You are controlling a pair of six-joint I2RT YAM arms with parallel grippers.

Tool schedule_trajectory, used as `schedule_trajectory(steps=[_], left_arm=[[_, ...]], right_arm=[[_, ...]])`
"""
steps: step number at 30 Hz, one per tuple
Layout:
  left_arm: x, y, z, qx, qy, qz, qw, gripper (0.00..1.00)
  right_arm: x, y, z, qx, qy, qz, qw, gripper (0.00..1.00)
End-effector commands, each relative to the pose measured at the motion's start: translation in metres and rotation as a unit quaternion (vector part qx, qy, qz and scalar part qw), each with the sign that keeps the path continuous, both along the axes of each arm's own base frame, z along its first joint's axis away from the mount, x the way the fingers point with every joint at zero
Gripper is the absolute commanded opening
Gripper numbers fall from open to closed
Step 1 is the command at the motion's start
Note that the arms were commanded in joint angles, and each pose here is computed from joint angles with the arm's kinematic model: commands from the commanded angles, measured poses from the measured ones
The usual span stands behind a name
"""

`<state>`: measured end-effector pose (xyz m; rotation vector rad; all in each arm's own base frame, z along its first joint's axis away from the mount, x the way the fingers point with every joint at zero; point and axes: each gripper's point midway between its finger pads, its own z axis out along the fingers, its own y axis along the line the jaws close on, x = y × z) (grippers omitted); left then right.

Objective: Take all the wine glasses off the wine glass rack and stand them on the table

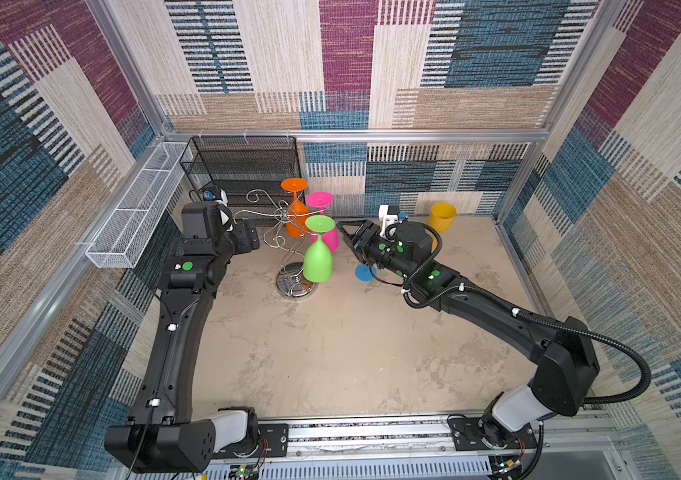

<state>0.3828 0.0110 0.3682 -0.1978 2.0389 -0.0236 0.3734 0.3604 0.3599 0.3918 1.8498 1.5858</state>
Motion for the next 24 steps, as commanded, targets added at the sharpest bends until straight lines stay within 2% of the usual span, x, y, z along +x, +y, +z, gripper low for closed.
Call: schedule_trajectory(steps=[1,8,14,24], left_arm=[[0.002,0.004,0.010,-0.012,-0.026,0.007,1.000,0.85],[-0.003,0.011,0.008,-0.028,-0.034,0.011,0.999,0.84],[-0.004,0.003,0.006,-0.042,-0.044,-0.010,0.998,0.83],[-0.009,-0.010,0.012,-0.051,-0.065,-0.048,0.995,0.83]], right_arm=[[0.003,0.005,0.004,0.022,0.008,0.001,1.000,0.58],[0.010,0.017,0.003,0.027,0.017,0.007,0.999,0.52],[0.016,0.022,0.006,0.032,0.019,0.005,0.999,0.49],[0.023,0.029,-0.003,0.035,0.031,0.004,0.999,0.36]])
